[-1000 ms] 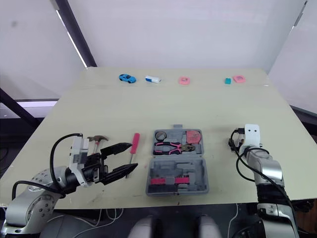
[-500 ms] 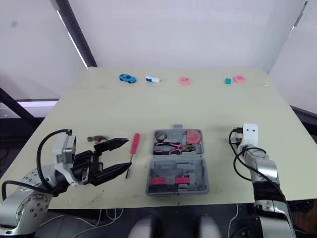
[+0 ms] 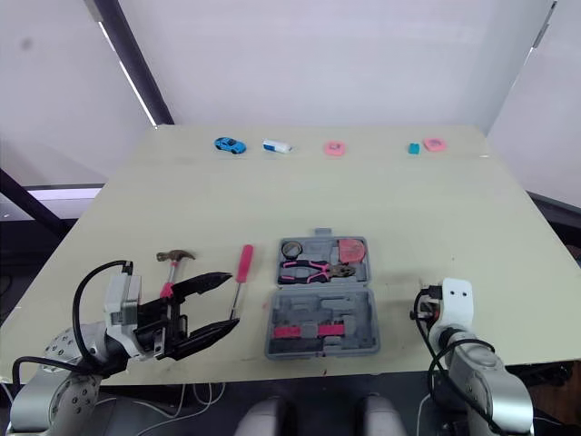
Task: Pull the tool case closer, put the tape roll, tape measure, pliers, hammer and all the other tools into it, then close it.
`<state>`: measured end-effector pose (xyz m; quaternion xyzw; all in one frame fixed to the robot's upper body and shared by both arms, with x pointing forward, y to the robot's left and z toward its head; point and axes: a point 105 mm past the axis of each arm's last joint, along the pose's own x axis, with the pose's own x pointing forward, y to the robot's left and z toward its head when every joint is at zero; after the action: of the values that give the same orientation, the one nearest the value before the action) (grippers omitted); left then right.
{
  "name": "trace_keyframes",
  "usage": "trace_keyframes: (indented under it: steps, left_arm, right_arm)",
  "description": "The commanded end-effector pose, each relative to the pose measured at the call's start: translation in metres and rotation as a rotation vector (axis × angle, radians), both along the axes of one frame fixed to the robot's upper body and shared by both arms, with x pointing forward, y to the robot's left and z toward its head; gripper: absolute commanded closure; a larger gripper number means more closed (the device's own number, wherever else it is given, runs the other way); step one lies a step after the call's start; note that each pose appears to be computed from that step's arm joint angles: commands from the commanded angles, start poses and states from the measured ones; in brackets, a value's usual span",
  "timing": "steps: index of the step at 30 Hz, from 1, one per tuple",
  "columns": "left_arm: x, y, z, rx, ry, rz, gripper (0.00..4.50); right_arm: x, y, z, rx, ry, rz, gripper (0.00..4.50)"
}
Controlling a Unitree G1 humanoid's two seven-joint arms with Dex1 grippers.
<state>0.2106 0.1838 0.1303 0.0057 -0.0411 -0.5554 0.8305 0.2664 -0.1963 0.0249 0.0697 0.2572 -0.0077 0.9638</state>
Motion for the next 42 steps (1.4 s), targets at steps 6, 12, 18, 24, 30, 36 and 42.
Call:
trace_keyframes:
  steps: [6, 12, 18, 24, 30, 36, 42]
  left_arm:
    - [-0.008, 0.002, 0.001, -0.010, 0.003, -0.044, 0.00]
    - [-0.008, 0.001, 0.002, -0.029, 0.025, -0.055, 0.00]
    - [-0.007, -0.005, 0.003, -0.046, 0.040, -0.078, 0.00]
    - [-0.005, -0.009, 0.004, -0.053, 0.042, -0.091, 0.00]
    - [-0.005, -0.012, 0.004, -0.057, 0.044, -0.101, 0.00]
    - [-0.006, -0.014, 0.005, -0.058, 0.042, -0.099, 0.00]
    - [-0.008, -0.016, 0.007, -0.063, 0.041, -0.095, 0.00]
  right_arm:
    - [-0.003, -0.002, 0.001, 0.021, -0.034, 0.000, 3.52]
    - [0.003, -0.002, 0.028, 0.085, -0.084, 0.140, 1.04]
    - [0.001, -0.011, 0.081, 0.184, 0.012, 0.513, 0.24]
    - [0.002, -0.014, 0.125, -0.120, -0.012, 1.067, 0.24]
    - [0.022, -0.022, 0.105, -0.479, 0.037, 1.587, 0.24]
    - [0.036, -0.028, 0.076, -0.784, 0.056, 1.939, 0.24]
    - [0.036, -0.026, 0.055, -0.880, 0.063, 2.130, 0.24]
